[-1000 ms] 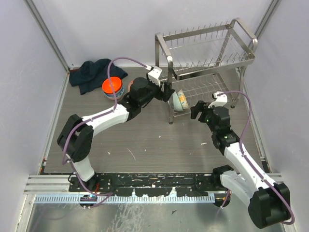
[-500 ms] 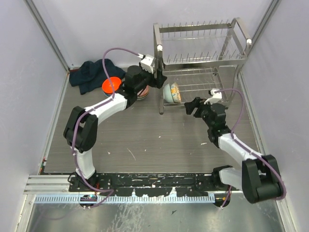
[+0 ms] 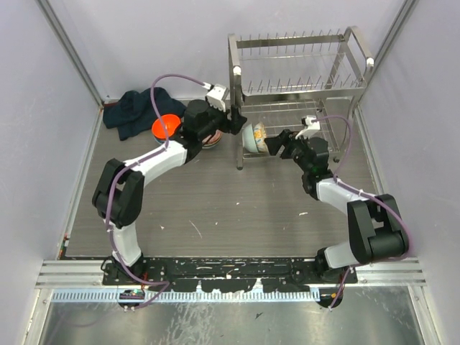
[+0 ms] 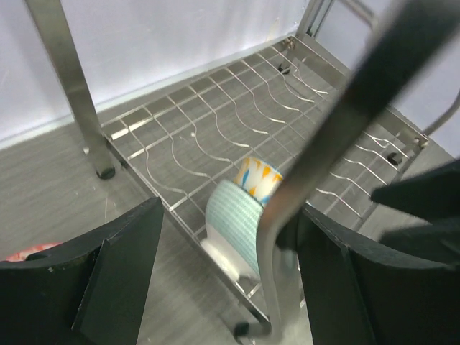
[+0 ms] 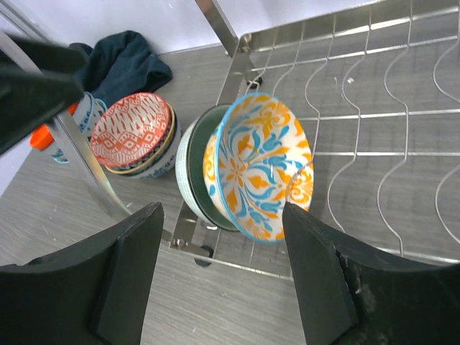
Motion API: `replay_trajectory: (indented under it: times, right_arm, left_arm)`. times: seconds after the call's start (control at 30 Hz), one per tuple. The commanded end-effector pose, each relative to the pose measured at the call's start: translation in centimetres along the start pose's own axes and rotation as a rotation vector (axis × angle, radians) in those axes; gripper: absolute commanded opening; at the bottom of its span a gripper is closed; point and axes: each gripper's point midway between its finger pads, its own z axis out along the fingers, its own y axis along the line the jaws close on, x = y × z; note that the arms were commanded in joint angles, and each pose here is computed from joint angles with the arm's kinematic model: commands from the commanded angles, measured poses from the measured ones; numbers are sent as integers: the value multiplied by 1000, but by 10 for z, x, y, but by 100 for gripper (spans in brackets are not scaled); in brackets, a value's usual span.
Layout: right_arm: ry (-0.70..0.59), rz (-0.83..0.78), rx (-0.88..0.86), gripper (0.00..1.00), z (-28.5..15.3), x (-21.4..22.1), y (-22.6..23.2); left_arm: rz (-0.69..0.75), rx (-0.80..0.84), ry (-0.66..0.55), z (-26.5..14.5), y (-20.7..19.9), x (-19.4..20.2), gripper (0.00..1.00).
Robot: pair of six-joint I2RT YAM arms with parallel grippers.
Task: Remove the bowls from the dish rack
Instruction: Adjust the dish rack at the center of the board, then pick up the bowl from the dish rack.
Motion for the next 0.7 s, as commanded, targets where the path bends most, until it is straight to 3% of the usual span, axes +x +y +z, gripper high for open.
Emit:
replay_trajectory:
  times: [0.0,0.23,0.67]
  right_arm:
    - [-93,-37,-87,73,17,-37,18]
    - [-73,-26,-116,70,35,-31,18]
    - [-53,26,-205,50,61,-19,23]
  left_arm:
    - [-42,-42,-11,-36,9,-6,79]
    - [-71,-23,-22,-69,-5,0,78]
    - [-94,-55,-14,-123,-16,23,77]
